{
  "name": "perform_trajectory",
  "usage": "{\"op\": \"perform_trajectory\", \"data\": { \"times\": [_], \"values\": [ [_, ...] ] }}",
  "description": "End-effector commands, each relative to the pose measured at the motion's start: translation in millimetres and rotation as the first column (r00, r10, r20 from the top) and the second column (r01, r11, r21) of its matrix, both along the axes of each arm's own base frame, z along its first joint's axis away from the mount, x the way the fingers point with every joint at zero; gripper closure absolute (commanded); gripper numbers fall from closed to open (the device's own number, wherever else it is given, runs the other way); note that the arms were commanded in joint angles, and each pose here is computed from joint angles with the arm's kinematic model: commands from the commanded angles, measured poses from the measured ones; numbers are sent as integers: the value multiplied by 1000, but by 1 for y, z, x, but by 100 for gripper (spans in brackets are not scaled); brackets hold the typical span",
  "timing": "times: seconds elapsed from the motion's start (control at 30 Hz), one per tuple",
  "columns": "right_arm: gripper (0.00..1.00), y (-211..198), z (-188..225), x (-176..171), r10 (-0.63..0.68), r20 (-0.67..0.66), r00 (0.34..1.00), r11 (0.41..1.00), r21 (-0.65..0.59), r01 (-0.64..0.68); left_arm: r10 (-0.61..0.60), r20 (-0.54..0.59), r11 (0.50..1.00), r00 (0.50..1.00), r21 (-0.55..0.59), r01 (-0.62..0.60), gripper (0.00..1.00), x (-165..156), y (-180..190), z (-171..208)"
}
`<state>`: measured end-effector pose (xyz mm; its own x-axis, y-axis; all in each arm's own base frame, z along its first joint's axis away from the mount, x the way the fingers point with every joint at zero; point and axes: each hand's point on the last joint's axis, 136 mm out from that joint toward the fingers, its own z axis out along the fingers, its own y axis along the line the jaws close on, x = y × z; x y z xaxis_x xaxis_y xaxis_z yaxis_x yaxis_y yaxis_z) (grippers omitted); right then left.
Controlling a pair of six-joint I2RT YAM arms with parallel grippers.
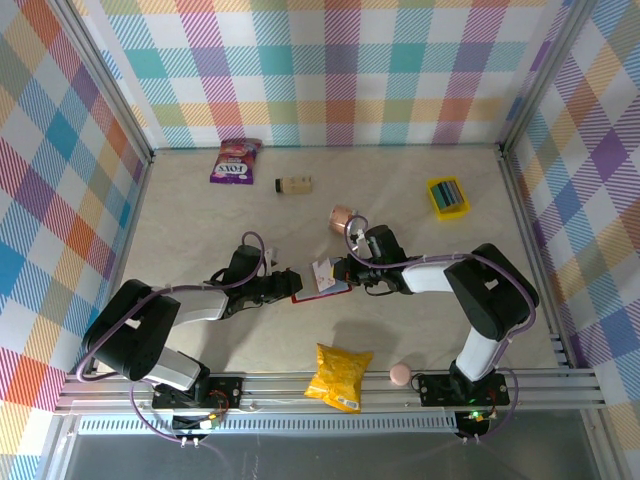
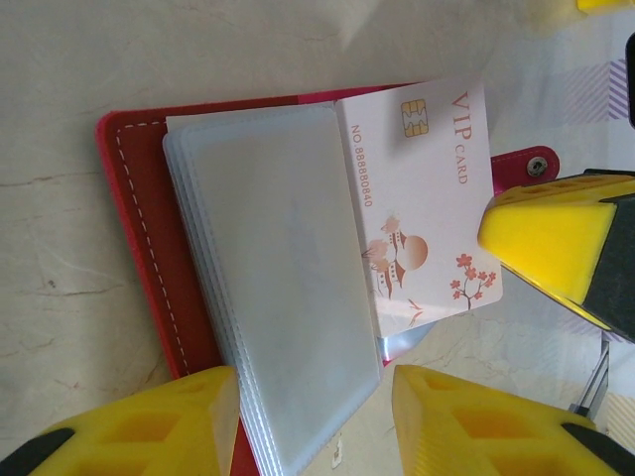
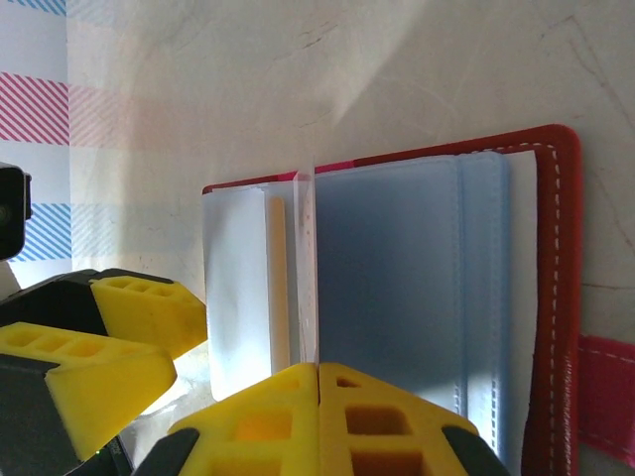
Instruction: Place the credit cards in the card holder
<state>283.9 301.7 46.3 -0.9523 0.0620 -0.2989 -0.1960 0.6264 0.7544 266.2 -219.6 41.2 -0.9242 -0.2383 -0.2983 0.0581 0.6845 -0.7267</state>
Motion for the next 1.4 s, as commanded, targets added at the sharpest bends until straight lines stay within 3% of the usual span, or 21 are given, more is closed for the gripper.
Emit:
{"op": "perform_trajectory", "data": {
  "times": [0.0,0.27,0.97,1.37],
  "values": [
    [100,3,0,-6,14,-9,1000,1000,20,-14,-4,12,1000,1000,0,4,56,7,0,3],
    [100,1,16,-5,1,17,1000,999,33,-2,9,-6,999,1000,34,-9,57,7,5,-3],
    [100,10,0,-8,18,-24,1000,998,67,-16,5,-14,1000,1000,29,-5,57,7,3,-5],
    [100,-3,-34,-18,-14,-81,997,983,-185,-1,7,-17,999,1000,32,-6,57,7,4,-6]
  ]
}}
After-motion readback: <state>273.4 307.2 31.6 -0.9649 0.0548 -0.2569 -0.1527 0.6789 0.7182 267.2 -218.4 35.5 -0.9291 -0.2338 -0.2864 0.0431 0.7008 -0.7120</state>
